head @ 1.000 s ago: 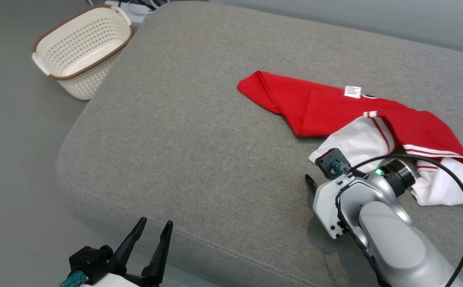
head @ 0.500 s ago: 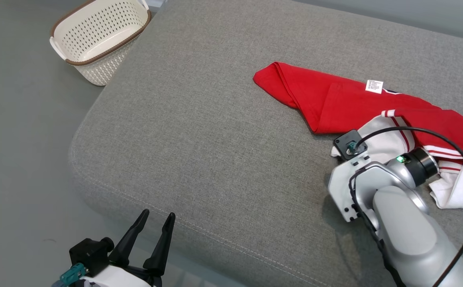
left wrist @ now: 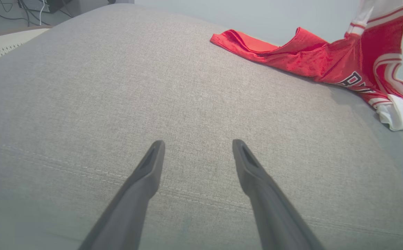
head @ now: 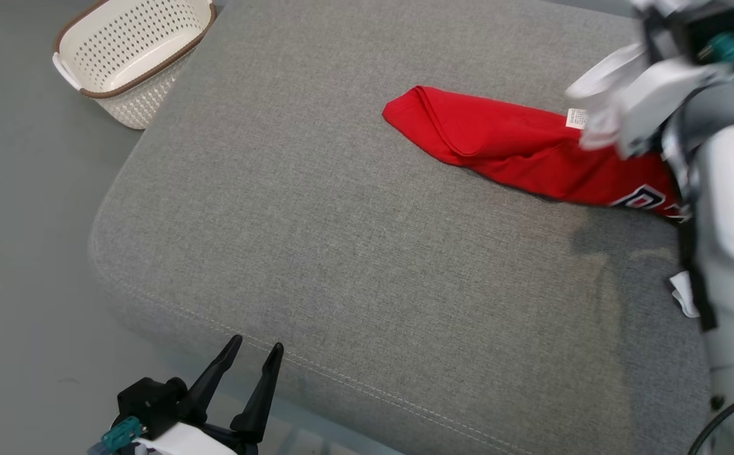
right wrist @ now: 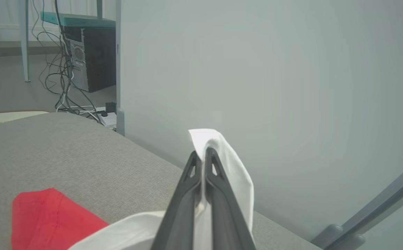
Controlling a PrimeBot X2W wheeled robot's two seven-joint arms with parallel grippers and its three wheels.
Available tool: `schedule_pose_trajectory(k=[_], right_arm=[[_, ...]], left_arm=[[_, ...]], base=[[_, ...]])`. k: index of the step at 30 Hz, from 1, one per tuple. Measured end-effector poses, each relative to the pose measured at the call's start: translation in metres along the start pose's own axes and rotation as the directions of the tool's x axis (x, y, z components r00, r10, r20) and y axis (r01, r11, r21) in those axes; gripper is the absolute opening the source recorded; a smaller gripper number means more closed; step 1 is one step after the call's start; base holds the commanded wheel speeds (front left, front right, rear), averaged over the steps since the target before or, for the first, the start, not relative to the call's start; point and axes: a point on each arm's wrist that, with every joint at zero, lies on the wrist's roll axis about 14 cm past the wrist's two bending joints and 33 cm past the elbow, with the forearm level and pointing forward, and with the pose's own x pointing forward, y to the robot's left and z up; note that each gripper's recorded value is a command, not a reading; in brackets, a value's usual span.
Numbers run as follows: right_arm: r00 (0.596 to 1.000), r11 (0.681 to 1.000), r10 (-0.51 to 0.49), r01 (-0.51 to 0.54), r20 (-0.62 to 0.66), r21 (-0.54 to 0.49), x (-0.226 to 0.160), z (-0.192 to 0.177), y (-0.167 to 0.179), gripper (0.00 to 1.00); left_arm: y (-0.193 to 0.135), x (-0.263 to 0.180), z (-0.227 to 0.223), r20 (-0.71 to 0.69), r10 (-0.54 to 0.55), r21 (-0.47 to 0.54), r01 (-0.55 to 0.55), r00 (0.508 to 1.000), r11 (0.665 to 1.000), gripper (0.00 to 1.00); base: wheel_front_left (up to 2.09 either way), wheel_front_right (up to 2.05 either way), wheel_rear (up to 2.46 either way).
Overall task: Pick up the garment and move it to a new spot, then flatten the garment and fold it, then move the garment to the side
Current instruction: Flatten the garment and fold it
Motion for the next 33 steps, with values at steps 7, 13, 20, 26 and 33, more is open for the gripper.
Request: schedule_pose_trajectory(k=[7,13,20,26,33], right_arm=[[0.949,0.957,-0.286,0.289,-0.131,0.001,0.0,-0.034,-0.091,0.22],[0.882,0.91,-0.38,0.41,-0.277,0.058,-0.021,-0.084,-0.114,1.0],[0.939,0.946,-0.288,0.31,-0.19,0.099,-0.031,-0.093,-0.08,1.0],[0.961,0.97,-0.16,0.195,-0.225,0.143,-0.08,-0.135,-0.036,1.0],[0.933,0.926,-0.187,0.272,-0.307,0.263,-0.15,-0.174,-0.033,1.0]], left_arm=[[-0.006,-0.004,-0.004,-0.023,-0.018,0.018,0.019,1.0,1.0,1.0],[-0.001,-0.015,-0.007,-0.03,0.006,0.012,-0.006,1.0,1.0,1.0],[-0.008,-0.006,-0.001,-0.008,-0.026,0.006,0.026,1.0,1.0,1.0],[-0.03,0.007,0.005,0.012,-0.114,0.019,0.113,0.993,0.993,1.0],[-0.056,0.012,-0.007,-0.023,-0.21,0.028,0.21,0.978,0.977,1.0]], base=[[0.0,0.0,0.0],[0.0,0.0,0.0],[0.0,0.0,0.0],[0.0,0.0,0.0],[0.0,0.0,0.0]])
